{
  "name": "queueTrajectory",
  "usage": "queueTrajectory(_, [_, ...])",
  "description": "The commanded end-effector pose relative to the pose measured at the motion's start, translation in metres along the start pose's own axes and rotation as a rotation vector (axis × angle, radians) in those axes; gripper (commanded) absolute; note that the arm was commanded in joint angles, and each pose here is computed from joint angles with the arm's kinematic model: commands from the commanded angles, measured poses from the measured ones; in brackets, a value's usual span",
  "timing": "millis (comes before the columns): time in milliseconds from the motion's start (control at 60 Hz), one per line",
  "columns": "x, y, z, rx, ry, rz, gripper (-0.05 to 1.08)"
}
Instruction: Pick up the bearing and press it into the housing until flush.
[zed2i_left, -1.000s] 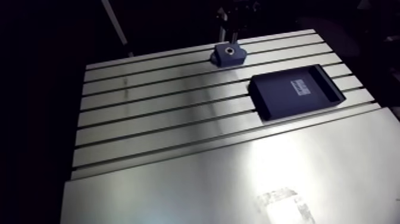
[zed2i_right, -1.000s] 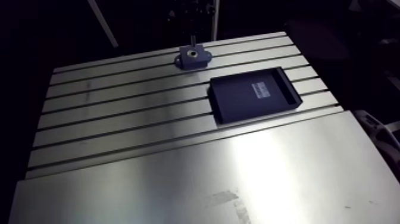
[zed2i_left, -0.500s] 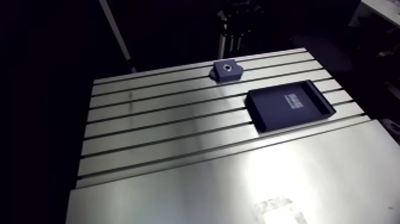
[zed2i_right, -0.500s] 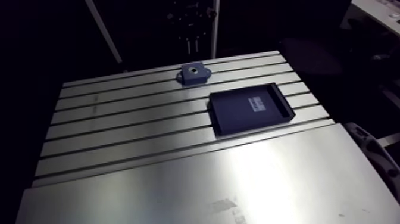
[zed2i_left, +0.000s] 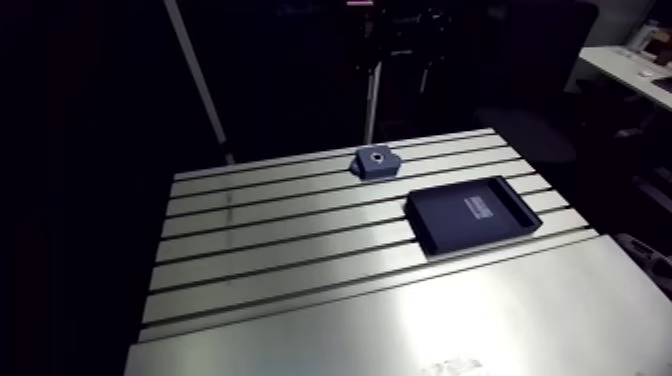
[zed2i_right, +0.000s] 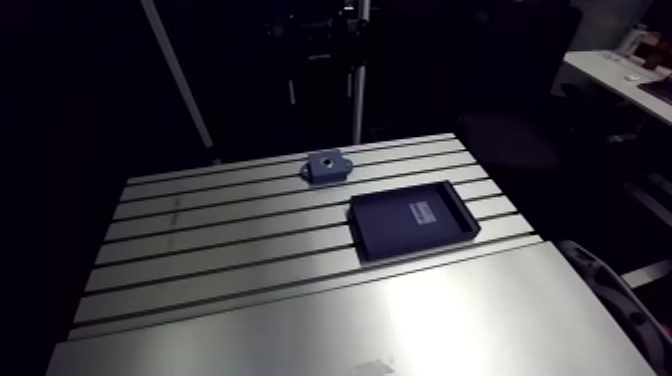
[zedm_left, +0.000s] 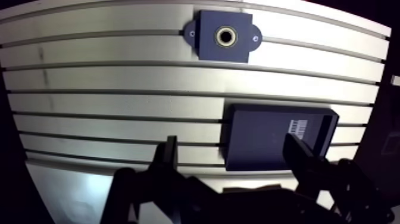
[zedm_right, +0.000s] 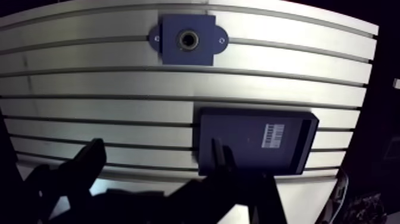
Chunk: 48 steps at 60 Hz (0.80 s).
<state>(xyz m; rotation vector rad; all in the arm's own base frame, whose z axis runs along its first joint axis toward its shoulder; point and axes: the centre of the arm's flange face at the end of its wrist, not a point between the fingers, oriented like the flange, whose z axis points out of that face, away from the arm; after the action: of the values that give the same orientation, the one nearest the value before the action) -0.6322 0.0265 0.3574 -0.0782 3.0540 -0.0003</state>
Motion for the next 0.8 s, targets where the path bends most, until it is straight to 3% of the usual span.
queueTrajectory(17, [-0.050,-0.001,-0.073,-0.008,0.020,0.030,0.00])
queueTrajectory(183, [-0.072,-0.002,-0.094,-0.006,0.026,0.056,0.00])
queueTrajectory(450, [-0.080,-0.015,-0.112,-0.004,0.040,0.040,0.00])
queueTrajectory(567, [-0.081,-0.043,-0.118,0.028,0.040,0.028,0.00])
queueTrajectory(617, [-0.082,-0.051,-0.115,0.020,0.033,0.035,0.00])
queueTrajectory(800, [-0.085,-0.059,-0.105,0.021,0.014,0.034,0.00])
